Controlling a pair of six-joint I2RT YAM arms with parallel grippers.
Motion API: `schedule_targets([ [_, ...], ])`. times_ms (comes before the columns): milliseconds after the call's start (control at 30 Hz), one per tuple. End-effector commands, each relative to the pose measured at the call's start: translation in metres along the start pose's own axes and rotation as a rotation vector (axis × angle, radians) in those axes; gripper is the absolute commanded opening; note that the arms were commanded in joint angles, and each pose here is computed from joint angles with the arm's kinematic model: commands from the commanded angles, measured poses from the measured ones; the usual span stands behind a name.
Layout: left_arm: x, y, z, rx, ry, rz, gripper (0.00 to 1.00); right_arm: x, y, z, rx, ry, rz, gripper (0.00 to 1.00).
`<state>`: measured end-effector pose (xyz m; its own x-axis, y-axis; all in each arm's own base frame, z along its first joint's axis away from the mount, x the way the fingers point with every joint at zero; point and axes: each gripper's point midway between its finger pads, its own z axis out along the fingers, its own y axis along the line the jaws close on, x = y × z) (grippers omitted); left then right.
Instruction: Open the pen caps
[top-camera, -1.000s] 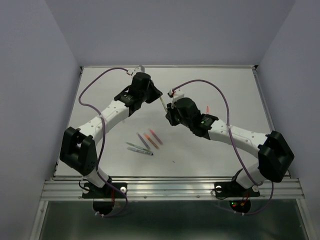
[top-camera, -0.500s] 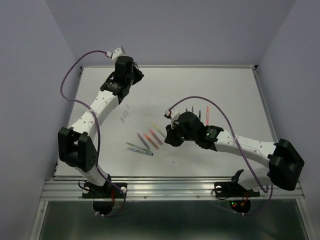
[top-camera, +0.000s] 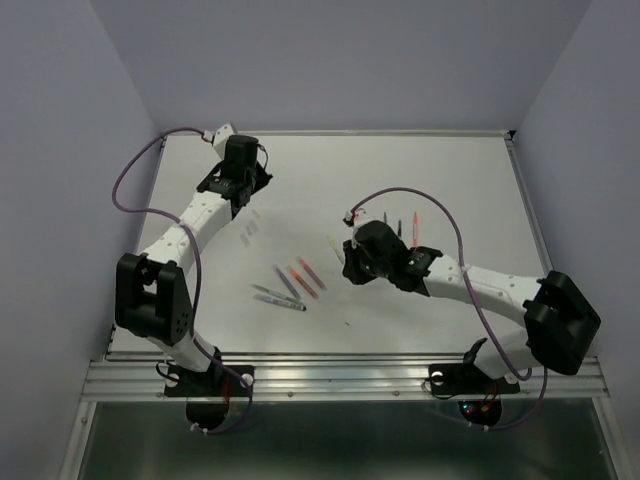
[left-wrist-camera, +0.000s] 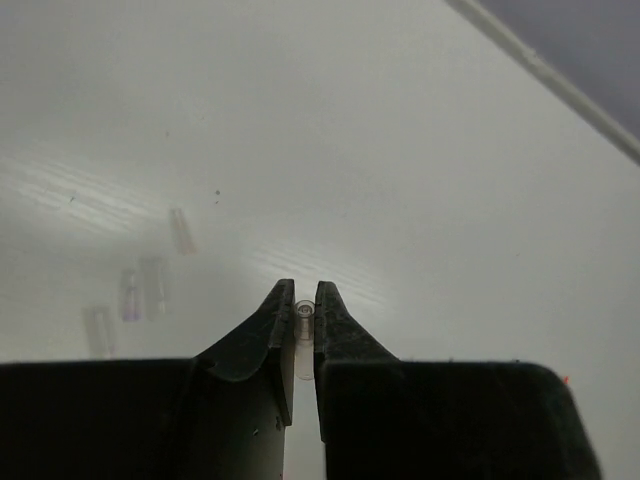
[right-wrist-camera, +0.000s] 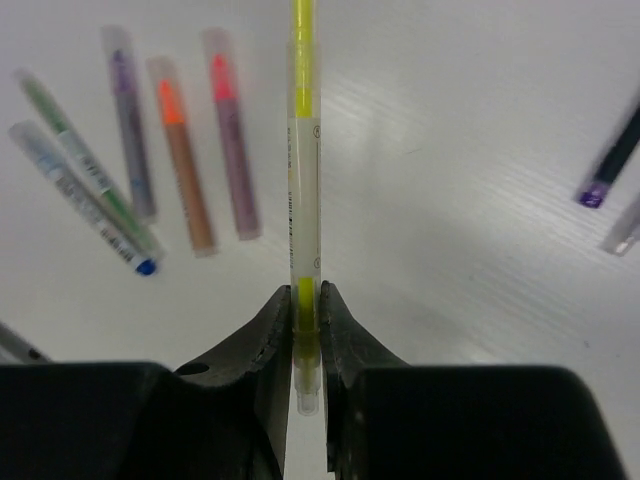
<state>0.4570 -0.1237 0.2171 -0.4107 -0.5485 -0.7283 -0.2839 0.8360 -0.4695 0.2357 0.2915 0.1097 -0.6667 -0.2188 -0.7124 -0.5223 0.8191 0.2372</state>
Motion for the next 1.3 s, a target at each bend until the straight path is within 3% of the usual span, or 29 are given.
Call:
schedule_targets([
  [0, 0.033, 0.035, -0.013, -0.079, 0.071, 0.005, 0.0, -0.038, -0.053, 0.014, 0.213, -0.097, 0.129, 0.01],
  [433, 0.09, 0.091, 0.01, -0.271, 0.203, 0.087, 0.0, -0.034, -0.118, 0.06, 0.435, -0.027, 0.138, 0.09],
  [633, 0.108, 0.104, 0.022, -0.324, 0.25, 0.1, 0.0, -0.028, -0.12, 0.063, 0.447, -0.011, 0.15, 0.19],
  [700, 0.113, 0.107, 0.024, -0.333, 0.261, 0.099, 0.0, -0.029, -0.12, 0.061, 0.45, -0.015, 0.151, 0.24],
  [733, 0.115, 0.108, 0.025, -0.334, 0.266, 0.1, 0.0, -0.03, -0.12, 0.06, 0.452, -0.015, 0.15, 0.32],
  [833, 0.118, 0.109, 0.026, -0.338, 0.27, 0.095, 0.07, -0.031, -0.117, 0.057, 0.438, -0.017, 0.149, 0.36],
  [1033, 0.129, 0.115, 0.028, -0.351, 0.302, 0.097, 0.08, -0.041, -0.109, 0.047, 0.399, -0.044, 0.154, 0.41],
  [1267, 0.133, 0.116, 0.028, -0.352, 0.308, 0.095, 0.16, -0.063, -0.098, 0.028, 0.35, -0.109, 0.149, 0.57],
])
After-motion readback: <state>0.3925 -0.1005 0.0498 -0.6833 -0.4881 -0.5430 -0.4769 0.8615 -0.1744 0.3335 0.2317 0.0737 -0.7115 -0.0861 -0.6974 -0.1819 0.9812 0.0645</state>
